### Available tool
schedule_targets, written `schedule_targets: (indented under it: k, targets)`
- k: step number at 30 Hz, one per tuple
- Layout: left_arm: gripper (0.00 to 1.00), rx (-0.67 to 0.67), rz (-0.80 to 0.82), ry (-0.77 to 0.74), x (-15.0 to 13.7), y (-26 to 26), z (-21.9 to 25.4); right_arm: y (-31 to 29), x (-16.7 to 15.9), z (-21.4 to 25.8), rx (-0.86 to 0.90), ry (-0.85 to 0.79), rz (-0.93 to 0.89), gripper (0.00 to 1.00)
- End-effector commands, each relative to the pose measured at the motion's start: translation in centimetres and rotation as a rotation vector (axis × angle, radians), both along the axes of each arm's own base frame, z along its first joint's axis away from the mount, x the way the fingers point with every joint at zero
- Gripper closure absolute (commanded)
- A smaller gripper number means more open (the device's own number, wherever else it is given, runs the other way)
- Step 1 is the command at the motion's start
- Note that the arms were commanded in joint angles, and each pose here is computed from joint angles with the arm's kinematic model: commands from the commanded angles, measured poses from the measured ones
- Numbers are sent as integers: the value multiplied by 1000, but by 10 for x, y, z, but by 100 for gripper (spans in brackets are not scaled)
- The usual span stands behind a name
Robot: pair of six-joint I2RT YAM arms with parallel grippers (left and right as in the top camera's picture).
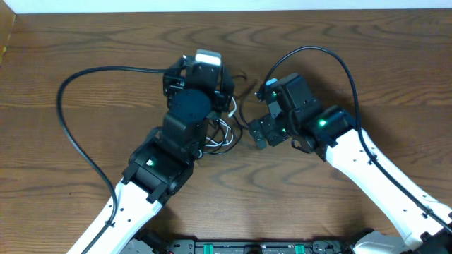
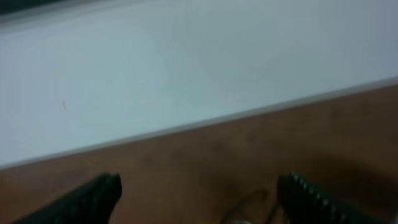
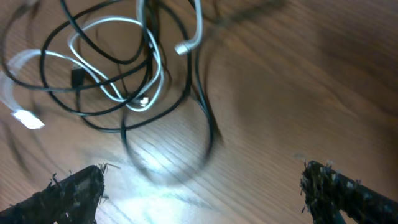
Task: Untangle cables
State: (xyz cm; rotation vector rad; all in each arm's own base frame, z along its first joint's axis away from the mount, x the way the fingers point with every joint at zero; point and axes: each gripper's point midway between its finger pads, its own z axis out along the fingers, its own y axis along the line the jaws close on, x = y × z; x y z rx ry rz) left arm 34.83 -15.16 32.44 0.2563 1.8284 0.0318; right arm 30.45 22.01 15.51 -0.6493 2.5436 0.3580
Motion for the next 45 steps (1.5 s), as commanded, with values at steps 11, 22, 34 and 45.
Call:
schedule_targets:
  k: [11, 22, 34, 45]
  targets:
    - [16, 63, 0, 124, -9, 6, -27, 40, 10, -7, 61, -44, 24, 1]
    - [16, 109, 178, 131, 0, 53, -29, 62, 25, -70, 31, 33, 27, 9]
    - [16, 88, 326, 216, -2, 99, -48, 56, 58, -62, 7, -117, -197, 20]
    - [16, 92, 305, 249, -5, 96, -55, 35, 68, -92, -43, -95, -412, 22]
